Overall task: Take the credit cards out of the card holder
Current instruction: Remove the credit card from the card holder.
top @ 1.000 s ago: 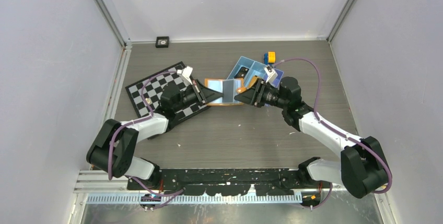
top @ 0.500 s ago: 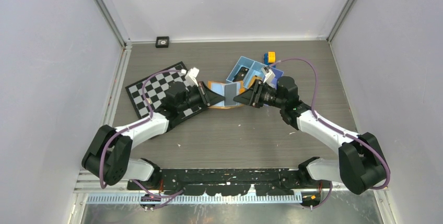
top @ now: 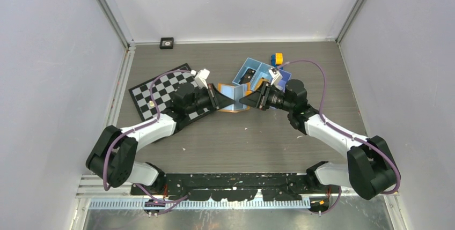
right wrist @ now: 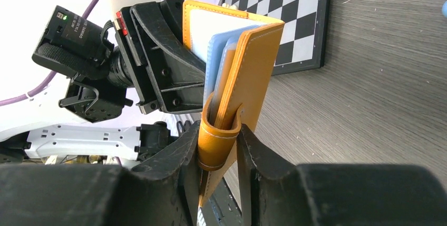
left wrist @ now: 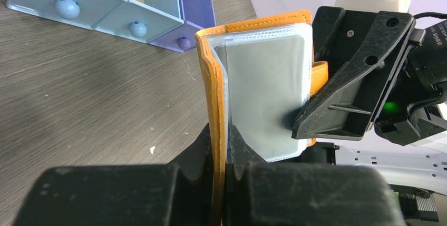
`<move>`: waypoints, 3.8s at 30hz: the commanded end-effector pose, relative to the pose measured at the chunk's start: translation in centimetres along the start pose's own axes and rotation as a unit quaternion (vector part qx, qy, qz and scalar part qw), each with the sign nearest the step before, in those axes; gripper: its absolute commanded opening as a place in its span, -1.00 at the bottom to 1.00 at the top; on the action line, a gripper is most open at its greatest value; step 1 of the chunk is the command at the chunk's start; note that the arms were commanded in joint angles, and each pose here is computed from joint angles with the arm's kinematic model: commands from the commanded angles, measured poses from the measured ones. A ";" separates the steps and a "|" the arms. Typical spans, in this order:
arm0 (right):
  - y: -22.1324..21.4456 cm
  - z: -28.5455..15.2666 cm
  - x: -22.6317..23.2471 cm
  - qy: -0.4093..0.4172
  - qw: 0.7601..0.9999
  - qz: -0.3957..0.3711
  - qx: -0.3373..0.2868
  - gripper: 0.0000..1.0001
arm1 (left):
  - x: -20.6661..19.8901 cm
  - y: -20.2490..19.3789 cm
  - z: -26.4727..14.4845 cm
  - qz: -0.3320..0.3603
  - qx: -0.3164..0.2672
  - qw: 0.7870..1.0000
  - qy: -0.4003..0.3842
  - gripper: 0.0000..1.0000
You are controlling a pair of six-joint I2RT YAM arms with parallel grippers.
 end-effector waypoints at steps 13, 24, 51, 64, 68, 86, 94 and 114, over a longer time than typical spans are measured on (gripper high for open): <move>1.8 -0.3 2.8 0.052 0.998 -0.034 -0.033 -0.23 | -1.6 0.2 1.0 0.011 0.014 0.999 -0.033 -1.00; 1.5 -0.1 1.6 0.015 0.999 -0.031 -0.021 -0.02 | -1.7 0.4 0.4 0.020 -0.003 0.999 -0.024 -1.00; 1.8 -0.1 2.7 0.053 0.998 -0.027 -0.030 -0.27 | -1.1 -0.1 1.3 0.002 0.020 0.999 -0.031 -1.00; 1.6 0.2 1.2 0.003 1.000 -0.025 -0.016 -0.48 | -1.3 0.2 0.9 0.012 0.012 1.000 -0.026 -1.00; 1.5 0.2 0.5 -0.024 0.999 -0.024 -0.009 -0.31 | -1.3 0.3 0.7 0.018 0.005 1.000 -0.018 -1.00; 1.6 0.2 1.5 0.009 1.000 -0.023 -0.016 -0.75 | -0.9 0.1 0.9 0.013 0.010 1.000 -0.012 -1.00; 1.6 0.3 1.3 0.005 1.000 -0.019 -0.011 -0.58 | -0.7 0.0 1.1 0.008 0.014 1.000 -0.012 -1.00; 1.3 0.4 0.9 -0.015 1.000 -0.019 -0.002 -0.54 | -0.7 0.1 1.1 0.011 0.011 1.000 -0.012 -1.00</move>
Point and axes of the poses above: each gripper's point midway between its finger pads, its own z axis out along the fingers, its own x axis along the line the jaws close on, y = z × x, the point moved 4 cm from there along -z, back along the fingers, and after that the axes turned 13 degrees about -z, right-handed, at the moved point
